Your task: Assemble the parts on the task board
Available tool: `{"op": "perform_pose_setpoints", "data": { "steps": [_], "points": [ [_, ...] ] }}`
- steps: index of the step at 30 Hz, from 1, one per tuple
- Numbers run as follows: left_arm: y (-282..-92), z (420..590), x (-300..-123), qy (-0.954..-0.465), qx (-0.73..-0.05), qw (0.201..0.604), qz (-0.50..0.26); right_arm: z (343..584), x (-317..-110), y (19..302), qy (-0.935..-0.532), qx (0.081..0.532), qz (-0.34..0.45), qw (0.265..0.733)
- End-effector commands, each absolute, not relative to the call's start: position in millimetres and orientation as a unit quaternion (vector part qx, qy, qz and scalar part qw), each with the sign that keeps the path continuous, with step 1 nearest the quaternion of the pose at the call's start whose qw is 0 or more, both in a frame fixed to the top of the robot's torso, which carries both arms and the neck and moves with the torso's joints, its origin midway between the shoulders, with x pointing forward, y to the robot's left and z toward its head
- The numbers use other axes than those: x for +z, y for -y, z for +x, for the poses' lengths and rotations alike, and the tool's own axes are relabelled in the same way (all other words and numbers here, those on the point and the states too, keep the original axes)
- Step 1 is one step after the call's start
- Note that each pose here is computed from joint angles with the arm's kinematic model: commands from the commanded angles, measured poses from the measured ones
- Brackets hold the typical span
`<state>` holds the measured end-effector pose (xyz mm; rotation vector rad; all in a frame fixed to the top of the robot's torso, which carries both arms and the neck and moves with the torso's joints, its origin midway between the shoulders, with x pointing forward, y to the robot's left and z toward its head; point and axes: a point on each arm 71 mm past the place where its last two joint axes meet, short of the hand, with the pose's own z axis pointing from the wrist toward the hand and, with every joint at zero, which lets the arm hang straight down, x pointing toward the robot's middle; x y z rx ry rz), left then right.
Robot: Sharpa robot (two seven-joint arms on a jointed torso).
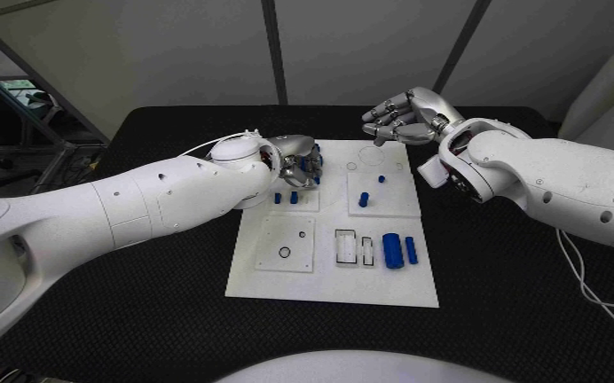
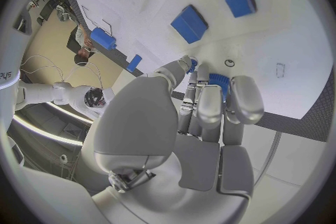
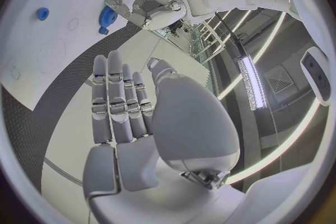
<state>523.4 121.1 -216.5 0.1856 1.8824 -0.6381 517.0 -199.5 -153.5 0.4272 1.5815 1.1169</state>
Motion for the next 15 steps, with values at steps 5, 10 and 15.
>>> {"op": "perform_pose_setpoints", "data": {
  "steps": [5,10,15],
  "points": [
    [-118.8,520.9,-221.0,-0.800,-0.271,0.530,0.076,517.0,-152.6,197.3,-0.669,0.474,0.177,0.545],
    [-117.8,520.2,-221.2,-0.802,-0.272,0.527,0.076,517.1,-152.7,197.1,-0.669,0.474,0.177,0.544],
    [-116.4,519.5,-221.3,-0.803,-0.274,0.525,0.077,517.2,-152.8,197.0,-0.669,0.474,0.176,0.544]
  ]
}}
